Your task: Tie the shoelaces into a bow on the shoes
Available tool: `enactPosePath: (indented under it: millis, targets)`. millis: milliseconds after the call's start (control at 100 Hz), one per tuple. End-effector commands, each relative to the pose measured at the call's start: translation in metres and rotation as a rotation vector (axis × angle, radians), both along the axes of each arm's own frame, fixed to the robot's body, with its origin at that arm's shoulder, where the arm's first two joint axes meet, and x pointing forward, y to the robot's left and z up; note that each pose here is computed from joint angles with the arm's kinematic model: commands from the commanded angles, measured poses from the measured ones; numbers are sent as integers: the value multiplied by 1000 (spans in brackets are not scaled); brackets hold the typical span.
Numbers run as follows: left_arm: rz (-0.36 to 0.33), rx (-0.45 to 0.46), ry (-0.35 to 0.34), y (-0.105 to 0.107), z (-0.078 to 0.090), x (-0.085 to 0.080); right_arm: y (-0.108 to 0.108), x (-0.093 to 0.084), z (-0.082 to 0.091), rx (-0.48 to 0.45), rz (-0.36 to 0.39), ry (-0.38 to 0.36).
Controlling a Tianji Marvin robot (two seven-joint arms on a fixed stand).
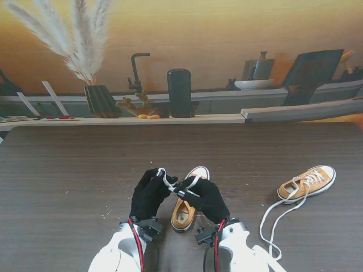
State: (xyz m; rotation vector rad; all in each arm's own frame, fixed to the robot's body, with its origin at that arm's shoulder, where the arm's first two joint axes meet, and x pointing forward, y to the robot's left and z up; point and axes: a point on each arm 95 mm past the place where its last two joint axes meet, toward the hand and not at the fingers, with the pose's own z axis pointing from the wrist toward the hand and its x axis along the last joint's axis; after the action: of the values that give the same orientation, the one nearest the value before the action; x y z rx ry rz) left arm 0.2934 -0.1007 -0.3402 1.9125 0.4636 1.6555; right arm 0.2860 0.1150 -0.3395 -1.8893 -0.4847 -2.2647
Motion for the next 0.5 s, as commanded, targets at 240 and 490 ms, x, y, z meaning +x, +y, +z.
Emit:
enactPosePath:
  millis: [240, 490]
  targets:
    - [27, -27, 10, 3, 4, -1, -2, -2, -1, 49, -4, 34]
    - [50, -16, 22, 7, 4, -2, -5, -5, 0, 60, 11, 59]
